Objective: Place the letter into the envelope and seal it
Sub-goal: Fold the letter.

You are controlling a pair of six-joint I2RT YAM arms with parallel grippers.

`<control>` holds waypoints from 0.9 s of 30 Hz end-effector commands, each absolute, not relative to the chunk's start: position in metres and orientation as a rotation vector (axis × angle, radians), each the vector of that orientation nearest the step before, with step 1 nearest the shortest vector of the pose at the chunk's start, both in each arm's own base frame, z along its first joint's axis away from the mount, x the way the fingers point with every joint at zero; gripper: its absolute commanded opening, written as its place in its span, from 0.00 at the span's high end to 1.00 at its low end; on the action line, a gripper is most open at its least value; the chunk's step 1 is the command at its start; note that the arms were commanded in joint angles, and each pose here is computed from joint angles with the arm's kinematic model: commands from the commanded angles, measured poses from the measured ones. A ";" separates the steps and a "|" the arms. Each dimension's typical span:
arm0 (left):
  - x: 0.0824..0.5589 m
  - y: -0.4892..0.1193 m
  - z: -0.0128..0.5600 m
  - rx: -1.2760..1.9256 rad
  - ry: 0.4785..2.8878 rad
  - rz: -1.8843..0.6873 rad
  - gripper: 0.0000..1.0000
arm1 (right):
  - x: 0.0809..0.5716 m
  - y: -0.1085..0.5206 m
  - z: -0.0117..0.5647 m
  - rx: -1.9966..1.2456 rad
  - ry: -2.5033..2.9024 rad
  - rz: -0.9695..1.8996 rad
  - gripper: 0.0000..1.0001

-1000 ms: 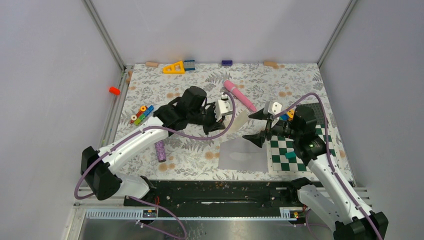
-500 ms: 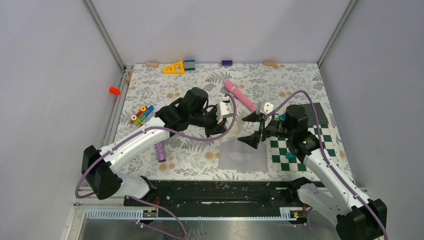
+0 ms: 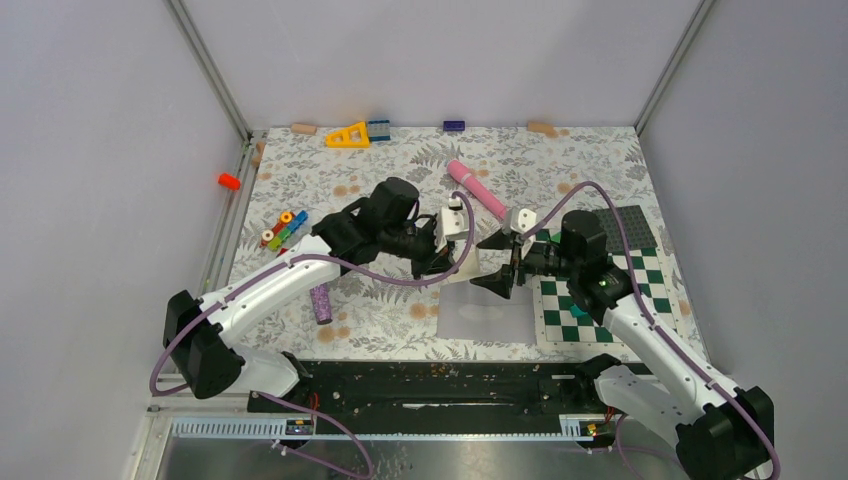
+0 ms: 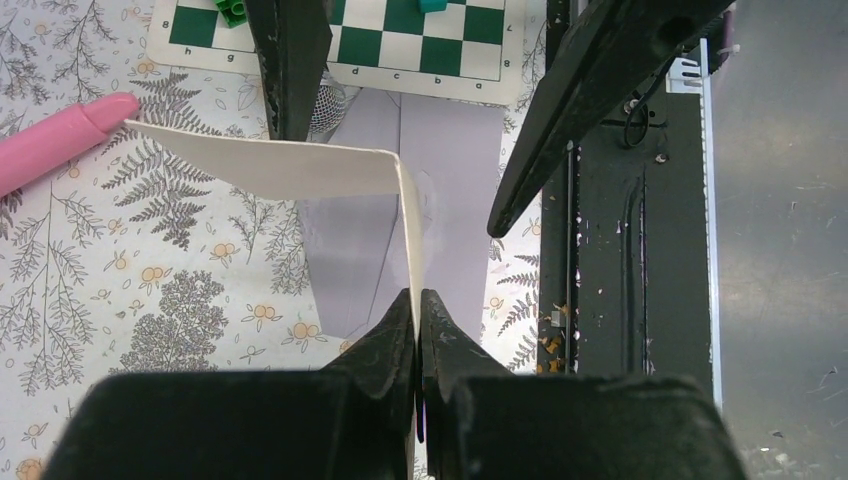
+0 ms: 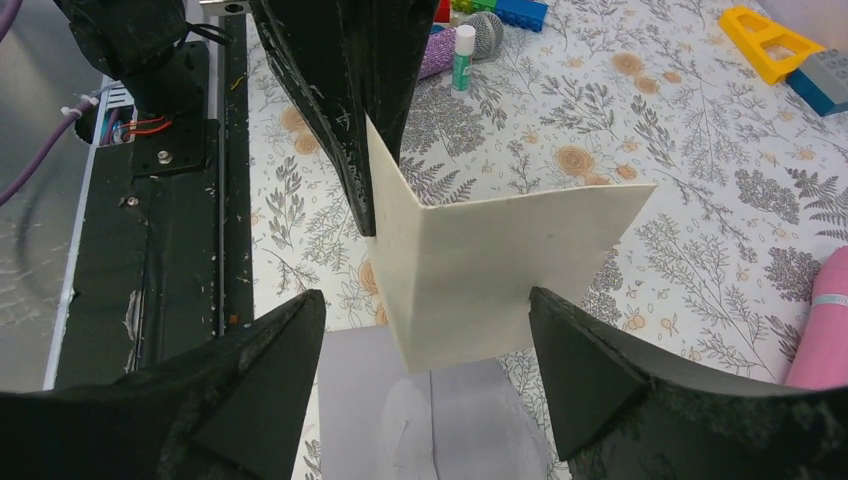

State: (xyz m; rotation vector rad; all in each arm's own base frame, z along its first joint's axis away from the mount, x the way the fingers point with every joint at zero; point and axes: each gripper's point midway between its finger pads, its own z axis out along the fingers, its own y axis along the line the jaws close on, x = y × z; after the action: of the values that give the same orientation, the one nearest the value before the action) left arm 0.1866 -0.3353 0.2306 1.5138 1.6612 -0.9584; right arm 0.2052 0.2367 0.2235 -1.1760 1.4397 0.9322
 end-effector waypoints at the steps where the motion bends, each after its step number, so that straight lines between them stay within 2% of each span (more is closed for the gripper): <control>1: 0.181 -0.342 0.238 1.542 1.597 -1.001 1.00 | 0.205 0.241 0.228 -1.201 1.398 0.916 0.20; 11: 0.175 -0.344 0.239 1.565 1.583 -1.023 1.00 | 0.203 0.245 0.225 -1.213 1.399 0.932 0.28; 16: 0.176 -0.344 0.239 1.563 1.586 -1.022 1.00 | 0.203 0.246 0.225 -1.216 1.397 0.935 0.36; 20: 0.177 -0.344 0.239 1.563 1.589 -1.020 1.00 | 0.201 0.247 0.225 -1.221 1.396 0.945 0.48; 25: 0.178 -0.344 0.239 1.559 1.592 -1.012 1.00 | 0.199 0.248 0.226 -1.226 1.389 0.957 0.69; 27: 0.179 -0.344 0.239 1.556 1.595 -1.010 1.00 | 0.198 0.248 0.226 -1.226 1.387 0.962 0.74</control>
State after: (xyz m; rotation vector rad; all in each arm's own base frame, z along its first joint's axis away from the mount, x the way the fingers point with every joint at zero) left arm 0.1780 -0.3372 0.2266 1.5493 1.6573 -0.9936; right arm 0.2002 0.2436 0.2173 -1.2107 1.4385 0.9547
